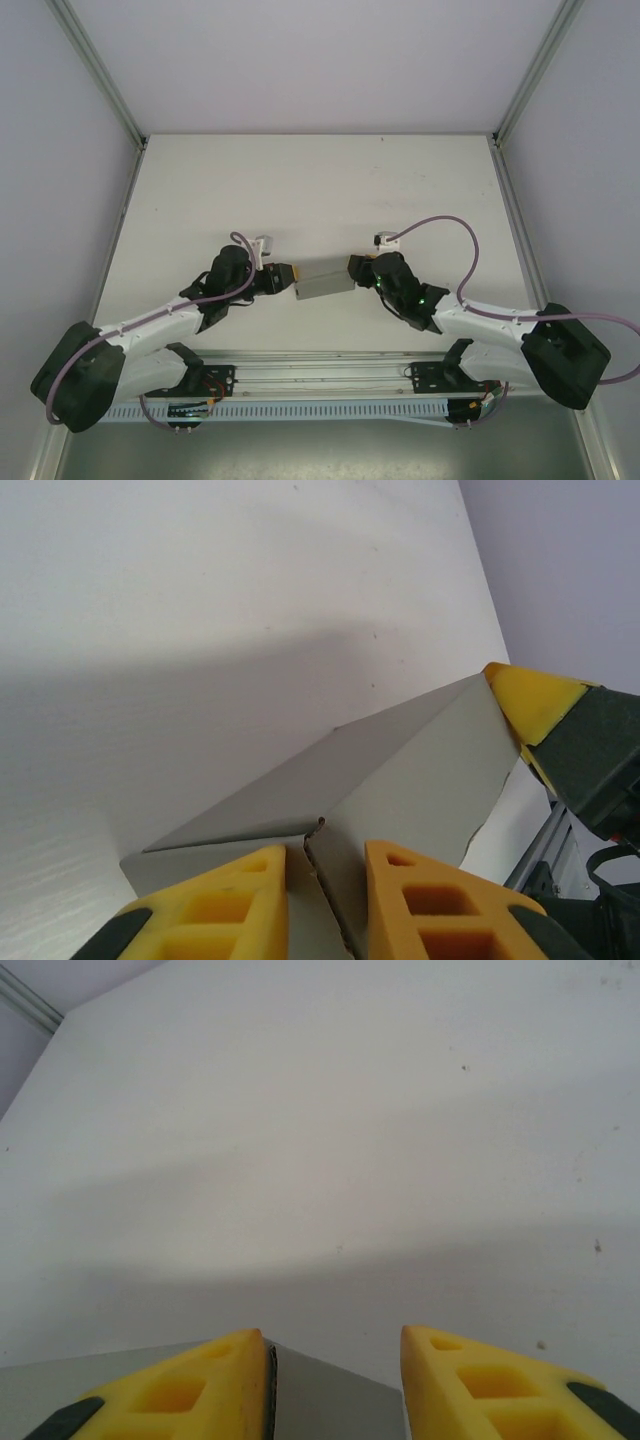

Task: Assemble paper box

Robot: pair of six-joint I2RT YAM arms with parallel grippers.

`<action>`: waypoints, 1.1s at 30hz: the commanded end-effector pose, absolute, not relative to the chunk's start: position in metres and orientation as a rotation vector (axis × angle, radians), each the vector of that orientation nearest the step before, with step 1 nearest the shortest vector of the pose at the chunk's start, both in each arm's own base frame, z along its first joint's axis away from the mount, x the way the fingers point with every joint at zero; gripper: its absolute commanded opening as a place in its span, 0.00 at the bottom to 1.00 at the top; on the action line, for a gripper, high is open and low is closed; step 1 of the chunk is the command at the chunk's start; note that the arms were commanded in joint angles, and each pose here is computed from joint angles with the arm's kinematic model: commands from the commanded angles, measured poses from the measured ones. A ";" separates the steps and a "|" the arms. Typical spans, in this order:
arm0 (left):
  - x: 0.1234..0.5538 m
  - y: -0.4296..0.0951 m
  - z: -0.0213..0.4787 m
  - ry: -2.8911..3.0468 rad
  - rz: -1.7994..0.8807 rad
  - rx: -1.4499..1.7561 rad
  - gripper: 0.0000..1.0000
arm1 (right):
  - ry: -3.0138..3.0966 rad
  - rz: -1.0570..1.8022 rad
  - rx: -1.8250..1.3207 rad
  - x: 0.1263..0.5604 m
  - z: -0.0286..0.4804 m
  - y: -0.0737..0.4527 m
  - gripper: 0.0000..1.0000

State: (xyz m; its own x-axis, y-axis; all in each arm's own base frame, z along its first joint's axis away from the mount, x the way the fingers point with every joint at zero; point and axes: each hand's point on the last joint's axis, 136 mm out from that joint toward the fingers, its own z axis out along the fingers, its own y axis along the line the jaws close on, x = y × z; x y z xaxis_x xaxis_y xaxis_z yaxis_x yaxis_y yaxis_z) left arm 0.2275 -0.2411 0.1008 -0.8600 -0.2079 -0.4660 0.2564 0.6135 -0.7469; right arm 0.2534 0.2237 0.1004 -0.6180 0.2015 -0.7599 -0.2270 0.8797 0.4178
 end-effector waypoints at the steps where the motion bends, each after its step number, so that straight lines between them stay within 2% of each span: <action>1: 0.171 -0.209 0.005 2.726 -0.987 0.033 0.16 | 2.569 0.265 -0.342 0.182 -0.017 0.174 0.36; 5: 0.166 -0.209 -0.005 2.748 -0.986 0.068 0.09 | 2.532 0.211 -0.428 0.182 -0.020 0.181 0.33; 8: 0.165 -0.203 -0.016 2.773 -0.927 0.079 0.04 | 2.501 0.157 -0.420 0.184 -0.027 0.176 0.20; 9: 0.165 -0.202 -0.018 2.778 -0.918 0.078 0.02 | 2.487 0.156 -0.429 0.184 -0.029 0.177 0.19; 18: 0.159 -0.200 -0.021 2.782 -0.929 0.099 0.00 | 2.469 0.168 -0.539 0.174 -0.043 0.187 0.17; 25: 0.163 -0.202 -0.006 2.747 -0.932 0.133 0.00 | 2.470 0.171 -0.522 0.178 -0.027 0.193 0.18; 26: 0.168 -0.204 0.000 2.731 -0.930 0.133 0.02 | 2.459 0.171 -0.511 0.182 -0.019 0.197 0.20; 29: 0.186 -0.214 0.029 2.658 -0.938 0.152 0.21 | 2.406 0.172 -0.453 0.196 0.008 0.203 0.21; 32: 0.202 -0.222 0.057 2.600 -0.929 0.187 0.30 | 2.354 0.220 -0.382 0.208 0.034 0.208 0.30; 33: 0.207 -0.222 0.065 2.589 -0.914 0.182 0.32 | 2.345 0.240 -0.363 0.211 0.041 0.209 0.27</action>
State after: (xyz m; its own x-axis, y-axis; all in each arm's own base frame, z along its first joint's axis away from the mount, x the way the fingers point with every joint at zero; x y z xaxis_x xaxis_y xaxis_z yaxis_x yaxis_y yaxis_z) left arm 0.2404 -0.2409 0.1069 -0.8275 -0.1353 -0.5450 0.3246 0.6767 -0.6609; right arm 0.2553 0.2319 0.1131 -0.4799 0.0862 -0.8731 -0.2459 0.9421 0.2281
